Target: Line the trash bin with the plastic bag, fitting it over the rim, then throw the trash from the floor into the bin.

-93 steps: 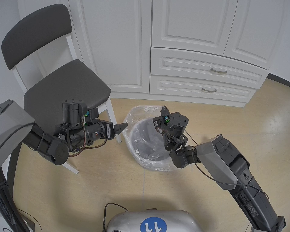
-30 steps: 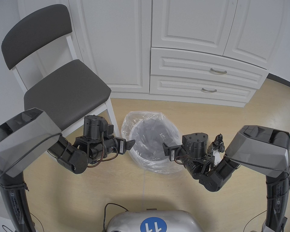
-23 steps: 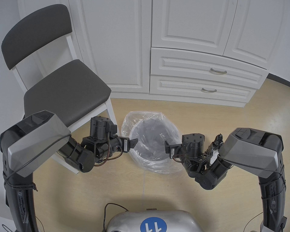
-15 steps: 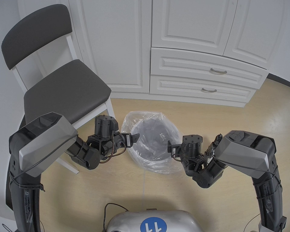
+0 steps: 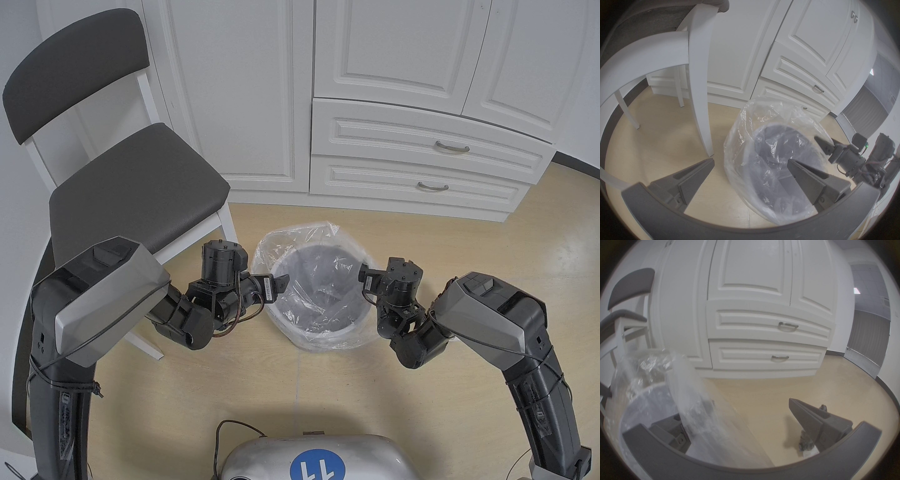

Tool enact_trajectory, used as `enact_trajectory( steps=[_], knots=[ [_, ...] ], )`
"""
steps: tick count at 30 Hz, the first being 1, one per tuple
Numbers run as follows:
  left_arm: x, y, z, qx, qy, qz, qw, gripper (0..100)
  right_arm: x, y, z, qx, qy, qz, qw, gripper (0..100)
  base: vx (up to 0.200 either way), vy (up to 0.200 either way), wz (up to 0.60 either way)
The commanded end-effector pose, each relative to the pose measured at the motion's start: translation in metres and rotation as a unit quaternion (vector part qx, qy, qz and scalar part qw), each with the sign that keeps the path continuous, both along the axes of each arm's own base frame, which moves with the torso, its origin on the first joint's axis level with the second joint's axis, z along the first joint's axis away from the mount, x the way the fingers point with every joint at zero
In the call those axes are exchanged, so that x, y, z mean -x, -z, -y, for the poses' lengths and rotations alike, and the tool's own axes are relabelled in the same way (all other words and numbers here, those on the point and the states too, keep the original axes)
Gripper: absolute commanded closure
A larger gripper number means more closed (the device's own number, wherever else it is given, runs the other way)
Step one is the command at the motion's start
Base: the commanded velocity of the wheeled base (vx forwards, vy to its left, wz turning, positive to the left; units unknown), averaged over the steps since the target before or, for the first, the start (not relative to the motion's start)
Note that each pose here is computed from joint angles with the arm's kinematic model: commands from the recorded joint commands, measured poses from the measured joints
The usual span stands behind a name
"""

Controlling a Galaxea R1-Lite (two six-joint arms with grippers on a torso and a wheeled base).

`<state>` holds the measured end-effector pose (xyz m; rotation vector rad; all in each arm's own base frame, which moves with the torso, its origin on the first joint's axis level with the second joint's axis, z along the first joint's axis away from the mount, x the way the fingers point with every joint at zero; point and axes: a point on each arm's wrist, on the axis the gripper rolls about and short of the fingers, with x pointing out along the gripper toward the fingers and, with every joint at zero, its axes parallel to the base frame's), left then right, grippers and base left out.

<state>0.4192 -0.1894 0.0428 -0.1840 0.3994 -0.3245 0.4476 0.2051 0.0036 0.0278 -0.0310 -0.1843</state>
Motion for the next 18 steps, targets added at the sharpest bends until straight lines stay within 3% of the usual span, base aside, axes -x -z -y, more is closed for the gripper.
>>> enact_trajectory(
  steps=[1,10,18],
  knots=[
    [-0.007,0.007,0.002,-0.001,-0.009,0.001,1.0,0,-0.025,0.012,0.008,-0.019,0.027,0.044,0.9985,0,0.0,0.0,0.0],
    [-0.016,0.002,0.0,-0.001,-0.035,0.019,0.9992,0,-0.055,0.005,0.018,-0.051,0.046,0.112,0.9914,0,0.0,0.0,0.0],
    [-0.02,0.003,0.002,0.007,-0.049,0.022,0.9986,0,-0.061,0.016,0.019,-0.054,0.05,0.116,0.9905,0,0.0,0.0,0.0]
  ],
)
